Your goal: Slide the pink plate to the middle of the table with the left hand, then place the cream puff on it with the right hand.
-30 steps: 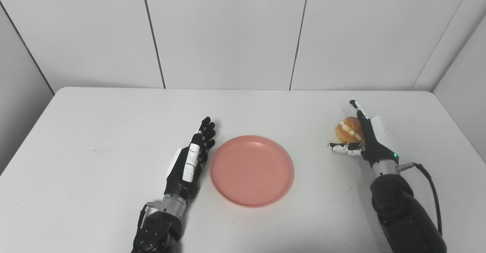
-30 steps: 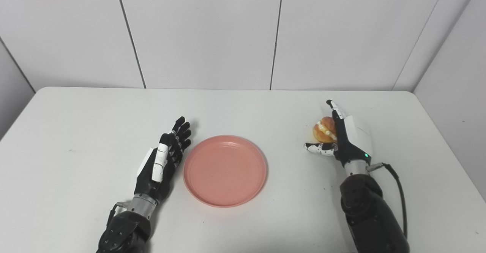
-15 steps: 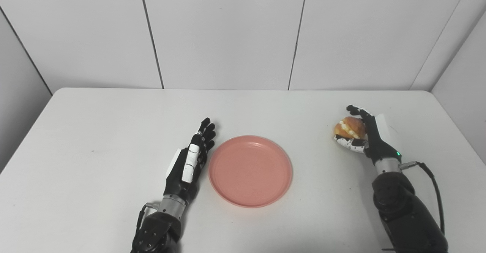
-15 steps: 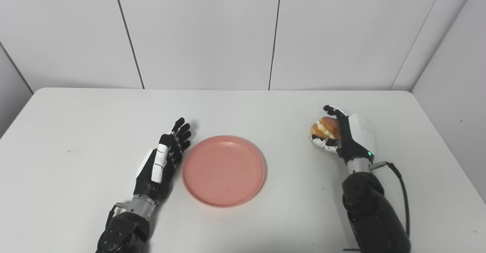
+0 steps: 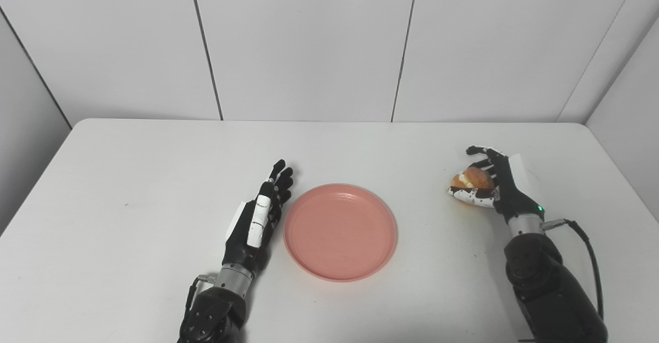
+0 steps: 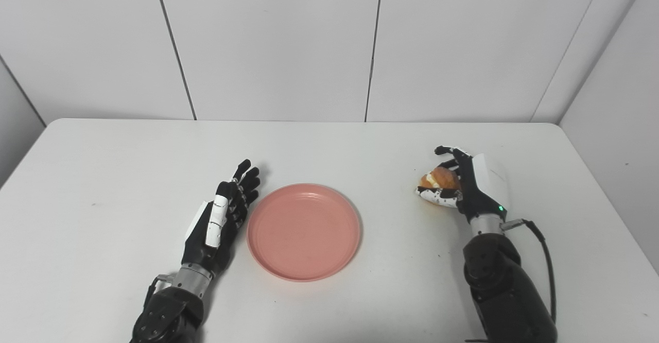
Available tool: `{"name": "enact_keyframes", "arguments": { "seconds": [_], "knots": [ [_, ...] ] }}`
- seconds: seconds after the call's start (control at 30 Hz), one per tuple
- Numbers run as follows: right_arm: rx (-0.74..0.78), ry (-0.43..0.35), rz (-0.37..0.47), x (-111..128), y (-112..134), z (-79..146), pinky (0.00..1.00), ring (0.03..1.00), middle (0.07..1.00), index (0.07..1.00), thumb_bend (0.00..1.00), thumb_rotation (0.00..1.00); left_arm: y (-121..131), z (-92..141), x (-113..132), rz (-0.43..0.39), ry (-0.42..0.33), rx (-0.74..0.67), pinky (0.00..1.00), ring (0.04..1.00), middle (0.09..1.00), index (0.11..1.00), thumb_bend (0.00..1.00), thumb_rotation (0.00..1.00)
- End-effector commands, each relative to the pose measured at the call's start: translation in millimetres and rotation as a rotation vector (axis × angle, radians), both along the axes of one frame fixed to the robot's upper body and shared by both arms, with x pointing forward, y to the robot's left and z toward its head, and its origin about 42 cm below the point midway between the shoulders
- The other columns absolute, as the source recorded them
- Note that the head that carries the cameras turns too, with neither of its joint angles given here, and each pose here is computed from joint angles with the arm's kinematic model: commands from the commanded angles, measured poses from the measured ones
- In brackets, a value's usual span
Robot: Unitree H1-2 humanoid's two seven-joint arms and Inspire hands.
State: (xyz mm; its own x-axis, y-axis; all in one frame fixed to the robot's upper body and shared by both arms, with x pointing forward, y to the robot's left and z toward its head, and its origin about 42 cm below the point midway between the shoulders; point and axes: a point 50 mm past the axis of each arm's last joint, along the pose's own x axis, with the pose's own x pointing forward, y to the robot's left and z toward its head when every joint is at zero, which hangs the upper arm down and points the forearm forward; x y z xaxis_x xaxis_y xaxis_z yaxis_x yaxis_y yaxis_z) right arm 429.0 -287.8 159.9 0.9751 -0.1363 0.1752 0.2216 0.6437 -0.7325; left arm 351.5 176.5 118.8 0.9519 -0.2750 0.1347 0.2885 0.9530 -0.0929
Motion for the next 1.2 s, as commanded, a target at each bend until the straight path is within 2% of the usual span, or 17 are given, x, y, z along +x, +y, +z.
{"name": "enact_keyframes", "arguments": {
  "seconds": [0.0,0.03,0.1,0.13,0.27,0.4,0.53,0.8,0.93,1.03,1.17],
  "knots": [
    [-0.008,-0.082,-0.022,6.5,-3.3,22.1,0.29,0.424,0.513,0.644,0.52,0.00,5.7,-28.4,-18.9,0.001,0.092,-0.002,1.00,0.988,0.979,0.975,0.70,1.00],
    [-0.005,-0.092,-0.028,6.4,-2.9,23.0,0.26,0.414,0.513,0.635,0.52,0.00,5.5,-28.1,-19.0,0.000,0.091,-0.002,1.00,0.988,0.979,0.975,0.70,1.00],
    [0.011,-0.112,-0.038,6.0,-2.2,25.0,0.25,0.400,0.523,0.619,0.52,0.00,4.9,-27.9,-19.0,0.002,0.087,-0.001,1.00,0.987,0.978,0.974,0.69,1.00],
    [0.018,-0.126,-0.041,5.8,-1.9,25.9,0.22,0.395,0.516,0.607,0.52,0.00,4.5,-27.9,-19.1,0.003,0.084,0.001,1.00,0.985,0.977,0.973,0.69,1.00],
    [0.055,-0.174,-0.037,4.3,-1.3,29.5,0.23,0.396,0.514,0.584,0.52,0.00,3.8,-27.6,-18.7,-0.001,0.089,-0.004,1.00,0.988,0.979,0.974,0.69,1.00],
    [0.086,-0.224,-0.026,2.5,-0.5,33.6,0.35,0.426,0.521,0.542,0.52,0.00,3.4,-28.2,-18.2,-0.004,0.087,-0.001,1.00,0.986,0.976,0.972,0.69,1.00],
    [0.076,-0.273,-0.015,1.6,1.6,38.2,0.31,0.375,0.476,0.533,0.51,0.00,2.3,-27.5,-17.7,-0.003,0.085,-0.001,1.00,0.986,0.976,0.971,0.70,1.00],
    [0.084,-0.342,0.040,-1.2,7.7,49.1,0.35,0.407,0.542,0.475,0.51,0.00,0.6,-27.2,-18.1,-0.003,0.088,0.004,1.00,0.982,0.971,0.966,0.70,1.00],
    [0.106,-0.366,0.094,-8.2,19.3,61.6,0.39,0.432,0.553,0.445,0.51,0.00,-1.6,-26.6,-18.7,-0.001,0.078,0.001,1.00,0.979,0.968,0.965,0.71,1.00],
    [0.114,-0.369,0.129,-13.5,28.9,67.5,0.36,0.424,0.562,0.450,0.51,0.00,-2.4,-26.6,-19.2,0.001,0.079,0.004,1.00,0.979,0.967,0.965,0.71,1.00],
    [0.112,-0.380,0.189,-19.3,41.0,70.0,0.36,0.424,0.557,0.453,0.51,0.00,-3.3,-24.9,-19.5,0.005,0.074,0.008,1.00,0.981,0.971,0.967,0.71,1.00]
  ]
}}
